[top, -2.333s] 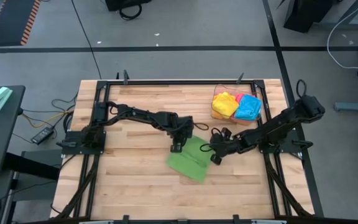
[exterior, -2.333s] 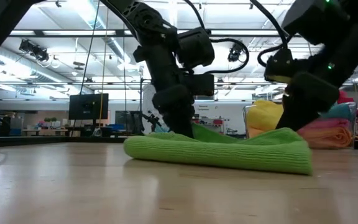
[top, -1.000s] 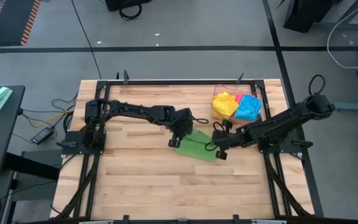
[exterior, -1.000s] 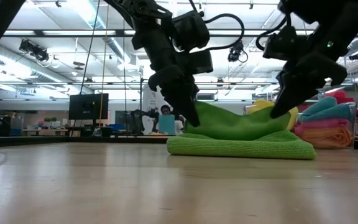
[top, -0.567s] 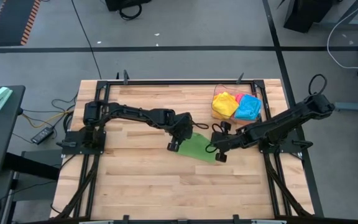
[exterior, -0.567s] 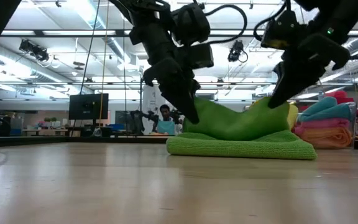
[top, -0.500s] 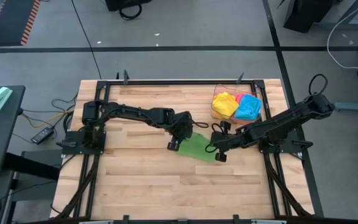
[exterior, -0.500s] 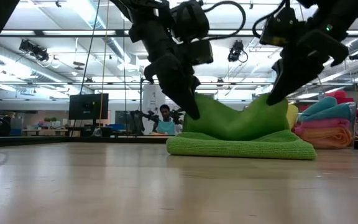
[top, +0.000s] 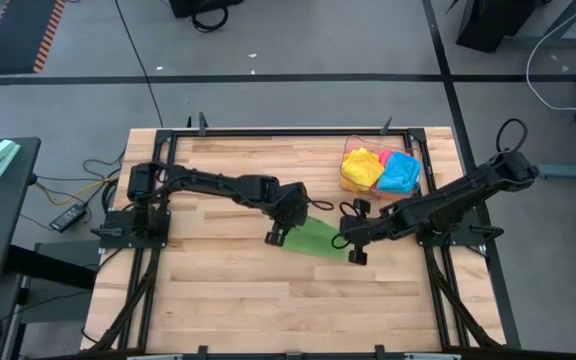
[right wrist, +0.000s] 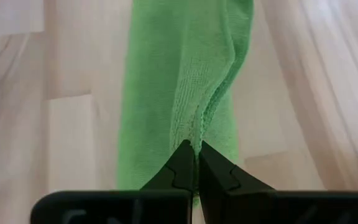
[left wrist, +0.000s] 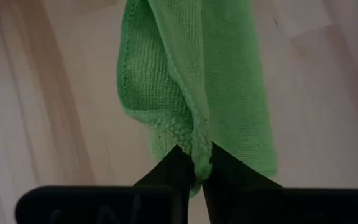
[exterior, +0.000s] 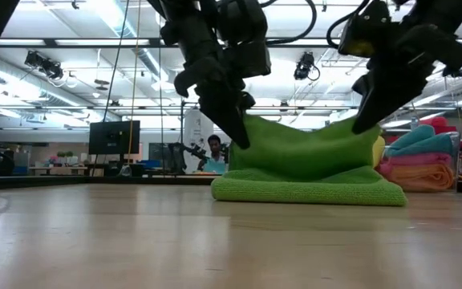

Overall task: Fold microfiber towels
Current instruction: Fold the green microfiber cloth

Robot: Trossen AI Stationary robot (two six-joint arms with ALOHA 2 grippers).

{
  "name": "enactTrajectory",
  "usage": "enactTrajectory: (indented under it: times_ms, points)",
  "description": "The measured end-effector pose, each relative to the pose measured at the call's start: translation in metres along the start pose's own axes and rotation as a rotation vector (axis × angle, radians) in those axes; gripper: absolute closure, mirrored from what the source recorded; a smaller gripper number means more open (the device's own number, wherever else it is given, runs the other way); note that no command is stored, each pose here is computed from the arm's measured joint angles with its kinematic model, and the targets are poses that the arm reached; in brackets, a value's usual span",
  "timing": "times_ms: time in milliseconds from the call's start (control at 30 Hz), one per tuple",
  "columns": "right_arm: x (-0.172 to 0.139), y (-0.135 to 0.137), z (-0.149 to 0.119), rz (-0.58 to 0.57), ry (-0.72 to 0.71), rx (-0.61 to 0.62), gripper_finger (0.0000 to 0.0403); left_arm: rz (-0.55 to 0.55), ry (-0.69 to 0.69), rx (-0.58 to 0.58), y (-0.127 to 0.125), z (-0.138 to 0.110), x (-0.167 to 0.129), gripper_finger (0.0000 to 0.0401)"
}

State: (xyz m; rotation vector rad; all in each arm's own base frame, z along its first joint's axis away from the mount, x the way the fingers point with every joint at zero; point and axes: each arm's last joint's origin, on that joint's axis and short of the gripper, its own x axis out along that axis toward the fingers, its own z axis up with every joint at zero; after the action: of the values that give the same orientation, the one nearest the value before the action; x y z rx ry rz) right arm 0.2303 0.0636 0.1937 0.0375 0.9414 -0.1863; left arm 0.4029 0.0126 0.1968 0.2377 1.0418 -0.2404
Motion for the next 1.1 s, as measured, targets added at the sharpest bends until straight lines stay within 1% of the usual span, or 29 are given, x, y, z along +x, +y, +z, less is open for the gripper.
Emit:
enactTrajectory:
  times_ms: [233, 400, 600, 800, 933, 1000, 1100]
  points:
    - [-0.003, 0.009, -0.005, 0.025, 0.005, -0.050, 0.0388, -0.026, 0.011, 0.021, -0.017, 0.004, 0.006, 0.0372]
    - [0.003, 0.008, -0.013, 0.023, 0.012, -0.024, 0.0388, -0.044, 0.019, 0.033, -0.027, 0.006, 0.011, 0.0377]
    - [0.009, 0.009, -0.018, 0.072, -0.033, 0.004, 0.0388, -0.055, 0.055, 0.013, -0.030, 0.002, 0.026, 0.0369]
    - [0.007, 0.016, -0.021, 0.099, -0.041, -0.015, 0.0387, -0.057, 0.061, 0.012, -0.030, 0.001, 0.026, 0.0373]
    - [0.006, 0.020, -0.023, 0.111, -0.040, -0.026, 0.0368, -0.060, 0.065, 0.010, -0.031, 0.001, 0.026, 0.0379]
    - [0.005, 0.021, -0.023, 0.112, -0.038, -0.024, 0.0349, -0.066, 0.062, 0.017, -0.033, 0.002, 0.027, 0.0379]
    - [0.005, 0.021, -0.023, 0.113, -0.038, -0.021, 0.0315, -0.105, 0.039, 0.022, -0.036, 0.004, 0.027, 0.0373]
